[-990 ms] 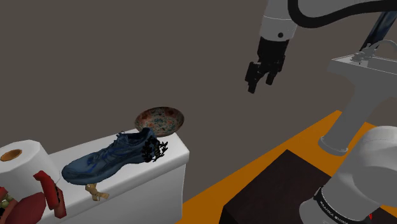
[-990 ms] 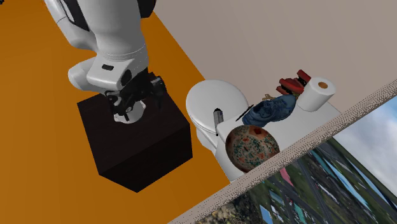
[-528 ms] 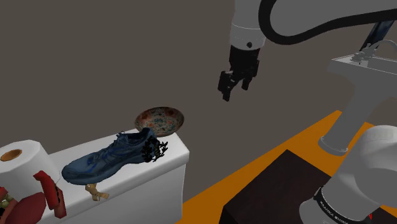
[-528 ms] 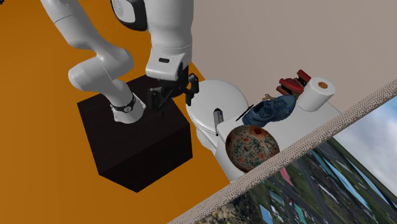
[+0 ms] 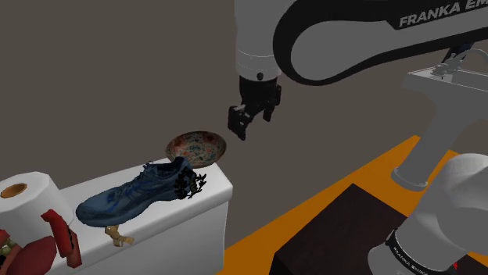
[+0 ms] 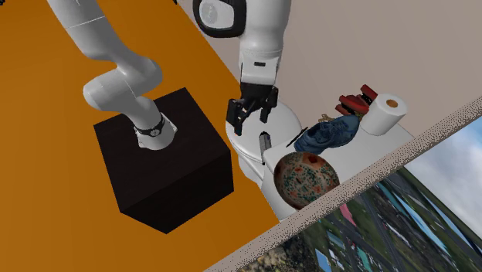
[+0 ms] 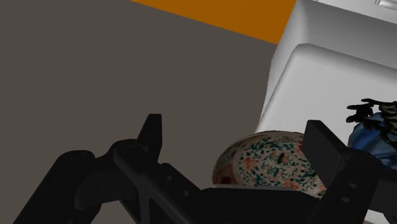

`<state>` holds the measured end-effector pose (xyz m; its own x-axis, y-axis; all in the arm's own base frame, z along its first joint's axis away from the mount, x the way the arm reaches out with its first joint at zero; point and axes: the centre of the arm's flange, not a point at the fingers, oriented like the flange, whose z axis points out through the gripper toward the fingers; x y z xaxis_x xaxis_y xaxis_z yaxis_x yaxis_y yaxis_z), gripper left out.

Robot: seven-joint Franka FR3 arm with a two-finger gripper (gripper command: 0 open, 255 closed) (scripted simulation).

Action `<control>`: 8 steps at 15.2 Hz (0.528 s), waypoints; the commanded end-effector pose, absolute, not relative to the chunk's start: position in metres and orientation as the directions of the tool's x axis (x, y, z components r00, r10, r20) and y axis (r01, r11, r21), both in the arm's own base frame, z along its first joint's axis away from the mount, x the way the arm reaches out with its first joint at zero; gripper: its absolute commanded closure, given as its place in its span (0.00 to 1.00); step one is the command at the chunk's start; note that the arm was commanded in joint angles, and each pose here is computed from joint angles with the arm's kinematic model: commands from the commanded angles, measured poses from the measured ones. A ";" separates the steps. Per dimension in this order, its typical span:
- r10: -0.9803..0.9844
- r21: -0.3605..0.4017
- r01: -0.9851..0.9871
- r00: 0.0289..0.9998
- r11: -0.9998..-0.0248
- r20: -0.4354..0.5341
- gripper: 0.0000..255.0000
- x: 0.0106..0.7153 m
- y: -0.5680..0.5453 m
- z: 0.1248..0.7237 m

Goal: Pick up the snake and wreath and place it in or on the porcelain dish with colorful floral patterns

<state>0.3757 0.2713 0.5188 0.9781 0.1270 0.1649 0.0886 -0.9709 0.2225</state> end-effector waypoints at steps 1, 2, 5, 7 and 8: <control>0.151 0.237 0.106 0.972 -0.966 0.178 0.00 0.380 0.298 0.511; 0.163 0.245 0.115 0.969 -0.963 0.183 0.00 0.381 0.311 0.507; 0.199 0.270 0.141 0.959 -0.952 0.200 0.00 0.384 0.351 0.496; 0.223 0.287 0.158 0.952 -0.945 0.210 0.00 0.386 0.377 0.488; 0.235 0.295 0.166 0.948 -0.941 0.215 0.00 0.386 0.390 0.484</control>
